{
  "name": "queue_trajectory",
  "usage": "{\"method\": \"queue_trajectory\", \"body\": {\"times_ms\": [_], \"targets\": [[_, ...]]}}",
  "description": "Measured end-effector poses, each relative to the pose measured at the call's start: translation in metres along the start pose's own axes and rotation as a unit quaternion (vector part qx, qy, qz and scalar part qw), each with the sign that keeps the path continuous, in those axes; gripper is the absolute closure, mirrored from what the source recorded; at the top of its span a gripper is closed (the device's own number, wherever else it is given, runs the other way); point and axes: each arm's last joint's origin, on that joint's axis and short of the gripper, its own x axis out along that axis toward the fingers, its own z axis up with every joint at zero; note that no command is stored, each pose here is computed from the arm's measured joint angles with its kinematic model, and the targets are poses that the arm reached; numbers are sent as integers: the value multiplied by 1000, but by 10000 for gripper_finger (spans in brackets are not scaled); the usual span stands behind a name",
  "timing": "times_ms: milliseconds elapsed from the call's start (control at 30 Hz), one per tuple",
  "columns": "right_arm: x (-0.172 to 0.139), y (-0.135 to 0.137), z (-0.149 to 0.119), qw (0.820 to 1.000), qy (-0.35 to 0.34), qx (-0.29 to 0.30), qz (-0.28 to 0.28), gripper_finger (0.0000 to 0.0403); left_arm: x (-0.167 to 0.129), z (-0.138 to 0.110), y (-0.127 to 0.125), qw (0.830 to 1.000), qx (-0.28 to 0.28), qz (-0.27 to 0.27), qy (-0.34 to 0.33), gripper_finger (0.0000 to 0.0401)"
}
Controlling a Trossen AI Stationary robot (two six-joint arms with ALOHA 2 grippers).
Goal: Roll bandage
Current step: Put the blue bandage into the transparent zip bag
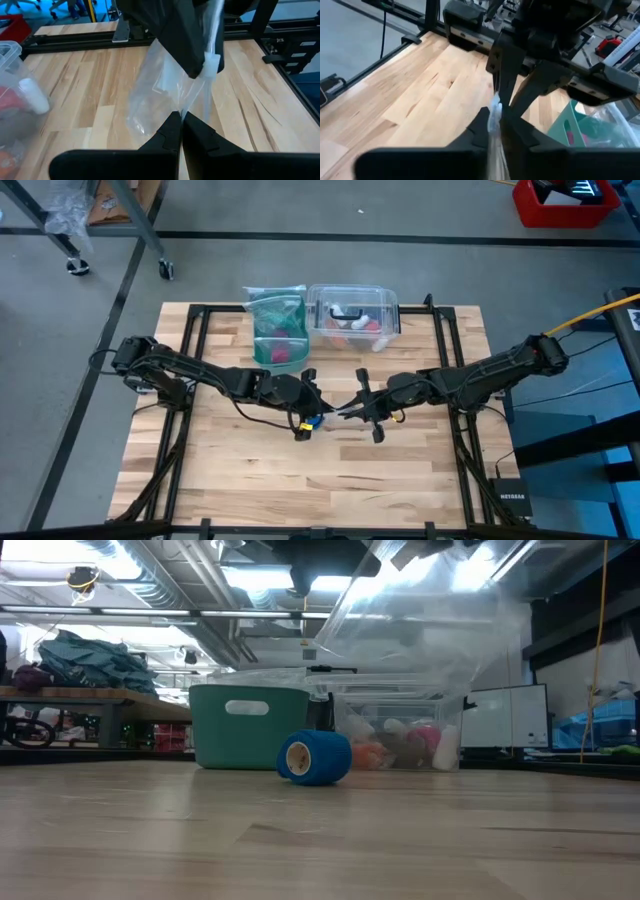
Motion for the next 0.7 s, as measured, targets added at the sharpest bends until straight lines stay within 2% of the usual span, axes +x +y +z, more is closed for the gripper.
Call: {"method": "queue_trajectory", "body": {"times_ms": [100,433,567,700], "targets": [[0,0,-1,1000,7,0,2,396,0,0,0,1000,0,-1,1,401],[0,-1,1,1000,-3,-1,-6,398,0,1,0,1000,22,0,-3,390],[0,-1,1,1000,-4,-1,-14,400,0,1,0,1000,25,1,-6,372],[0,-1,2,1000,-5,-1,-15,400,0,1,1,999,37,8,-6,337]]}}
